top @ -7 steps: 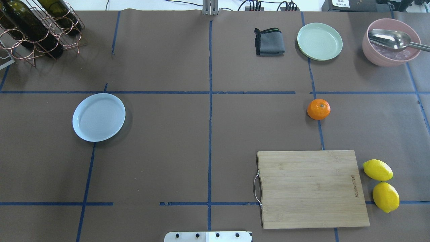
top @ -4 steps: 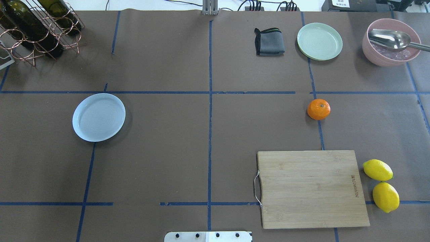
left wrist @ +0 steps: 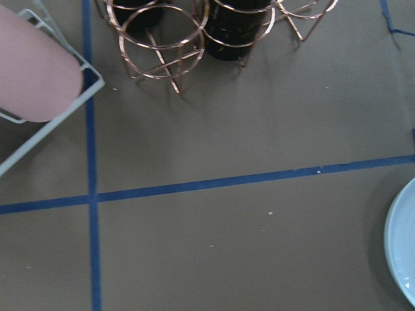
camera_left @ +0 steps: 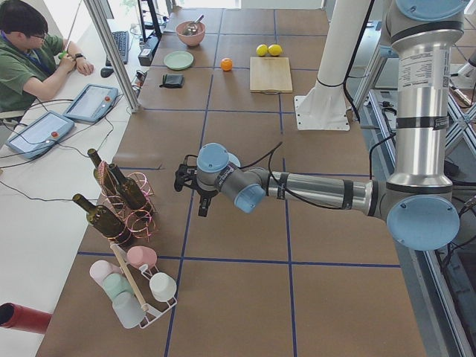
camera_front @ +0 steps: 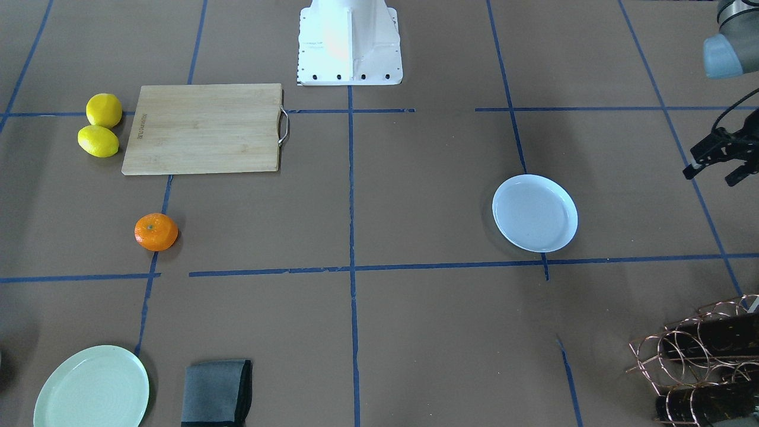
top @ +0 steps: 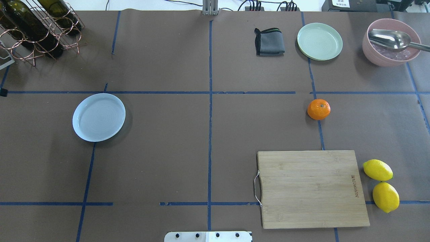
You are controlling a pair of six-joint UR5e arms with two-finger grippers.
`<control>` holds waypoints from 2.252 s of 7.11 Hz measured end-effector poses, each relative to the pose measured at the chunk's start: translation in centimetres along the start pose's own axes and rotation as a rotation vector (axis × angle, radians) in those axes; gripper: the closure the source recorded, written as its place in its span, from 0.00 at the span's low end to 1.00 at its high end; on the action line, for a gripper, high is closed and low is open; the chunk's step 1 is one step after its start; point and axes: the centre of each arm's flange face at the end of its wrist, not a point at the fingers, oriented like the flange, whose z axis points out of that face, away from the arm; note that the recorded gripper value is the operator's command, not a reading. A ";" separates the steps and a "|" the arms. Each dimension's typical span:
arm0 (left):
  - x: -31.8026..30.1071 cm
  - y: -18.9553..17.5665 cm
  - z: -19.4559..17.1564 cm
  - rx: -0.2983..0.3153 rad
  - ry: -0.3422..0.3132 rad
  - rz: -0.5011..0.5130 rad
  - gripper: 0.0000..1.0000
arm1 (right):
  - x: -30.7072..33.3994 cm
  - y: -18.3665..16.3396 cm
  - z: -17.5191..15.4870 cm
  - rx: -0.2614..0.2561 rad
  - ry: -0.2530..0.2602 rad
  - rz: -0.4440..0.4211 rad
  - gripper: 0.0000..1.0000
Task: Pick orange to plate
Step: 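Reach the left gripper to the rim of the light blue plate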
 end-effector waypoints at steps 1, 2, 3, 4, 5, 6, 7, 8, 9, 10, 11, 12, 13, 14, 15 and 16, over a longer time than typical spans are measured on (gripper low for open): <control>2.1 0.6 1.8 0.004 0.009 -0.030 0.00 | -0.1 0.0 0.0 0.000 -0.006 0.002 0.00; 4.0 1.0 3.6 0.010 -0.002 -0.050 0.00 | -0.1 0.0 0.1 0.000 -0.015 0.003 0.00; 5.9 1.2 5.6 0.021 -0.024 -0.061 0.02 | -0.2 0.0 0.1 0.000 -0.026 0.004 0.00; 7.7 1.5 7.7 0.031 -0.048 -0.071 0.04 | -0.3 0.0 0.1 0.001 -0.036 0.004 0.00; 9.4 1.9 9.8 0.032 -0.064 -0.079 0.06 | -0.4 0.0 0.1 0.002 -0.044 0.004 0.00; 10.6 2.2 11.9 0.029 -0.080 -0.087 0.12 | -0.5 -0.1 0.1 0.003 -0.047 0.003 0.00; 11.6 2.3 13.6 0.030 -0.092 -0.093 0.19 | -0.6 -0.2 0.0 0.004 -0.049 0.001 0.00; 12.4 2.5 14.7 0.026 -0.096 -0.093 0.28 | -0.6 -0.3 0.0 0.005 -0.050 0.000 0.00; 13.0 3.0 15.5 0.017 -0.097 -0.093 0.34 | -0.7 -0.3 -0.1 0.005 -0.050 0.000 0.00; 13.6 3.6 16.3 0.007 -0.098 -0.093 0.41 | -0.7 -0.4 -0.1 0.006 -0.050 -0.001 0.00; 14.0 3.9 16.8 0.005 -0.101 -0.092 0.49 | -0.7 -0.4 -0.1 0.006 -0.050 0.000 0.00; 14.1 4.0 17.0 0.004 -0.102 -0.090 0.59 | -0.7 -0.4 -0.1 0.006 -0.050 0.000 0.00; 14.2 4.0 17.1 0.005 -0.102 -0.088 0.68 | -0.7 -0.4 -0.2 0.007 -0.050 -0.001 0.00; 14.2 4.0 17.0 0.005 -0.102 -0.085 0.83 | -0.8 -0.5 -0.2 0.009 -0.050 -0.002 0.00; 14.2 4.1 16.9 0.005 -0.102 -0.082 1.00 | -0.9 -0.5 -0.3 0.010 -0.050 0.001 0.00; 14.1 4.1 16.8 0.006 -0.102 -0.080 1.00 | -0.9 -0.5 -0.3 0.011 -0.050 0.003 0.00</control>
